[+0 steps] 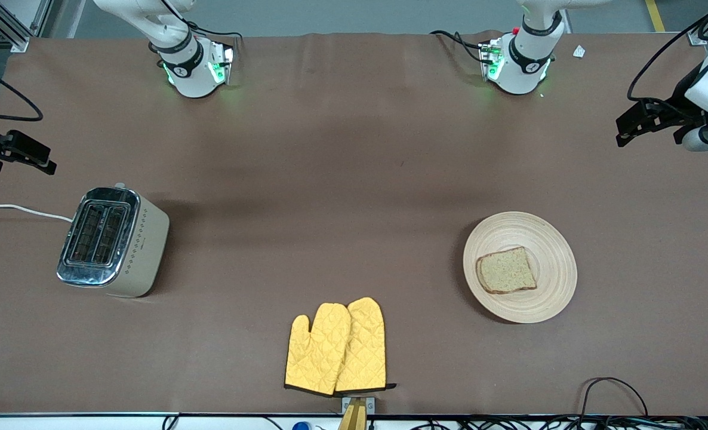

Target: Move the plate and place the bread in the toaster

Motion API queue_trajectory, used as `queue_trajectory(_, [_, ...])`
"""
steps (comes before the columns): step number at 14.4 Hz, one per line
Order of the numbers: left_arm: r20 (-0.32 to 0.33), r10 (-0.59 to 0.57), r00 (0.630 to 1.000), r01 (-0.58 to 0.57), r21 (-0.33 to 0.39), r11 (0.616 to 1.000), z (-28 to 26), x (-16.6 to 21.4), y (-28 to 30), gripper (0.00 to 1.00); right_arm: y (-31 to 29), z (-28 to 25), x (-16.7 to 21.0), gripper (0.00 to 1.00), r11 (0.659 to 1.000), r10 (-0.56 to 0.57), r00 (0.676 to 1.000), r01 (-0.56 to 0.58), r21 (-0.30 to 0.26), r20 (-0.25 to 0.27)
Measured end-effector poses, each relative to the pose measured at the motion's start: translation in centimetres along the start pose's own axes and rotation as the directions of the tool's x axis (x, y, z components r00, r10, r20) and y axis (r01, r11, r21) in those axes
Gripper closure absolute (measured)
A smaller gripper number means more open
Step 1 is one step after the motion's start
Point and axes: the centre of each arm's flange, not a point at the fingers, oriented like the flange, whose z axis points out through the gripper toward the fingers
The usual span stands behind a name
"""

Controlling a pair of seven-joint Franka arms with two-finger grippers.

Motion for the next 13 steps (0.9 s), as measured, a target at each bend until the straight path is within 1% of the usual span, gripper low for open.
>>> queue_trajectory(6, [-0.005,-0.003,1.0,0.003,-0.001,1.0,-0.2,0.1,-0.2,0.0,1.6,0.4,-0.1,0.0,1.0,0.028,0.999,-0.028,0.002,0.016])
queue_trajectory(9, [-0.008,-0.024,1.0,0.024,-0.005,1.0,-0.2,1.3,-1.4,0.0,1.5,0.4,-0.1,0.0,1.0,0.028,0.999,-0.028,0.005,0.016])
queue_trajectory(11, [0.007,-0.008,1.0,0.008,-0.017,1.0,0.9,2.5,-3.2,0.0,1.5,0.5,-0.1,0.0,1.0,0.027,0.999,-0.028,0.006,0.017])
queue_trajectory(13, [0.04,-0.004,0.999,0.006,-0.059,0.998,2.8,3.7,-5.2,0.0,1.5,0.5,-0.1,0.0,1.0,0.028,0.999,-0.028,0.006,0.018])
